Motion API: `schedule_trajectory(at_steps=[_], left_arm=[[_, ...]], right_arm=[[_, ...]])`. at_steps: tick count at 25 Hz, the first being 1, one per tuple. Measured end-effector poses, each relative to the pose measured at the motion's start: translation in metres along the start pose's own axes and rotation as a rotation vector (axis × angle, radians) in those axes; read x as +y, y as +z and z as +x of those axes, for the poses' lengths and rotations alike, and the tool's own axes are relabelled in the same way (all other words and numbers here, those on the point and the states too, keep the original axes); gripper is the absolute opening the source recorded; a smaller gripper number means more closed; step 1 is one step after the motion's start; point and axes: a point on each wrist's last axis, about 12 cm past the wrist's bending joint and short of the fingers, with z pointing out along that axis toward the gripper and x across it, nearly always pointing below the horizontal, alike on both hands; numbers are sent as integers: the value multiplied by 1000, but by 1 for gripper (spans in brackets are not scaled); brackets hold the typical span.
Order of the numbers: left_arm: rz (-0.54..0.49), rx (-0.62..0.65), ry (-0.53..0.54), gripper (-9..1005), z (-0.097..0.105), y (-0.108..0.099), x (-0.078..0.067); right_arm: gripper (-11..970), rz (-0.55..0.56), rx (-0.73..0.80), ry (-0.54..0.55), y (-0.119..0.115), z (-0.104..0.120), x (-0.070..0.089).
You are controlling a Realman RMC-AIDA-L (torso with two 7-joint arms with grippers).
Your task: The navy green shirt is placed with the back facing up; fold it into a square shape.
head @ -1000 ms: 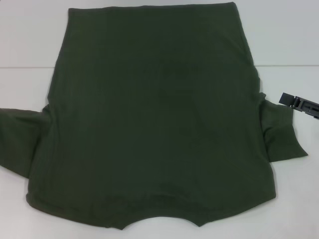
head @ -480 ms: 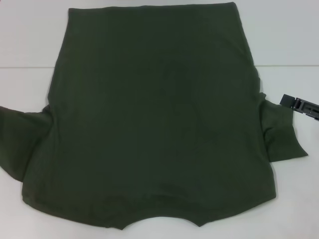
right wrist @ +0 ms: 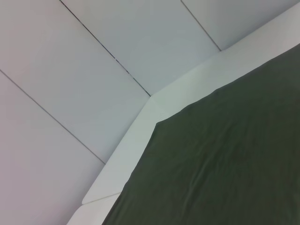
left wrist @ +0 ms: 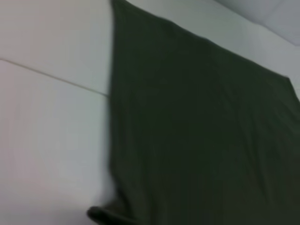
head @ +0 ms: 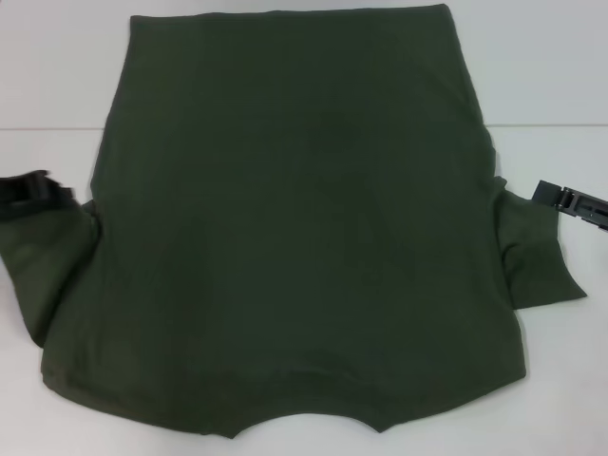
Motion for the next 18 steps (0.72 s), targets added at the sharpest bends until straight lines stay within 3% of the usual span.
schedule_trajectory(at_steps=[2,8,18], left_arm=[[26,49,14,27,0,13,-17],[54,87,48,33,4,30,-40],[67,159,115,42,12,65,-63]], right_arm=[[913,0,0,0,0,0,0],[913,0,0,1,0,0,0],[913,3,-2,3,-1,1,-1]])
